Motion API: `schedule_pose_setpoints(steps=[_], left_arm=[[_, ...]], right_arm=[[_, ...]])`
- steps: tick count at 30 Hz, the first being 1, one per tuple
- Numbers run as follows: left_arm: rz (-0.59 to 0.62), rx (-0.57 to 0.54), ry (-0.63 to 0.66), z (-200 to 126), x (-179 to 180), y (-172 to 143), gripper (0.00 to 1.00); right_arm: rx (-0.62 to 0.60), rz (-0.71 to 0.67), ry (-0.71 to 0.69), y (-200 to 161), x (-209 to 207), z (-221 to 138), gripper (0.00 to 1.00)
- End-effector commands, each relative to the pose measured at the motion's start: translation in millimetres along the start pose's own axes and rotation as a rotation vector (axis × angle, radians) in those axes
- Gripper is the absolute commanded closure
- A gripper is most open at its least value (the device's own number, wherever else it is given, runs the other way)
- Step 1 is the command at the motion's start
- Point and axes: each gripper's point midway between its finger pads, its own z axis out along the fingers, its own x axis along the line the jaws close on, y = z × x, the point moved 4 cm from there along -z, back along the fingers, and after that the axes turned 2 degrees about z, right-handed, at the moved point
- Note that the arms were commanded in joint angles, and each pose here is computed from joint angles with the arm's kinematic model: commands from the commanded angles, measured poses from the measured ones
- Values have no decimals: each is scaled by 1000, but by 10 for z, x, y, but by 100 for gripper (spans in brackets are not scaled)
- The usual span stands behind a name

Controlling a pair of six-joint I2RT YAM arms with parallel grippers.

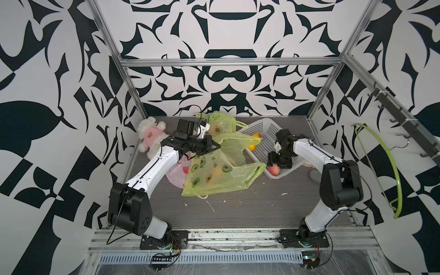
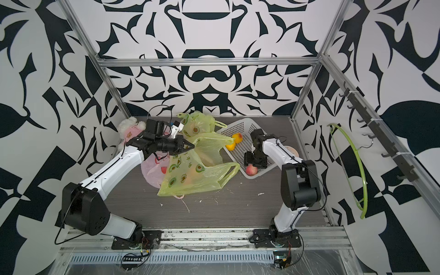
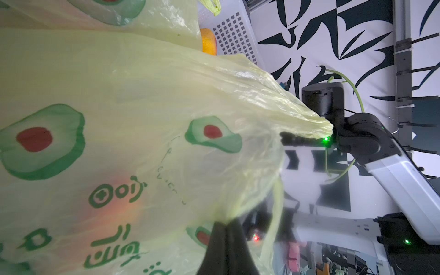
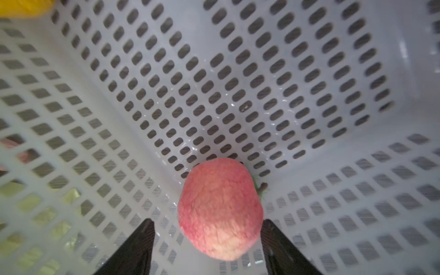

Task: Place the peach into a plastic bag & tie a knot
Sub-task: Pick up the peach from the basket, then place the peach in the plastic bag.

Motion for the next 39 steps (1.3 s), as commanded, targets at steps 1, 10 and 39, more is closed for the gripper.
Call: schedule_pose_setpoints(steps=[1, 10, 39], left_arm=[[7, 10, -9, 33, 41, -7, 100], [7, 18, -15, 59, 50, 3, 100], [-4, -6, -20, -57, -42, -29, 100]], right_arm=[[3, -16, -50, 23, -10, 60, 30], [-14, -21, -21, 54, 89, 32, 66], [-197, -264, 503, 73, 2492, -1100, 54]])
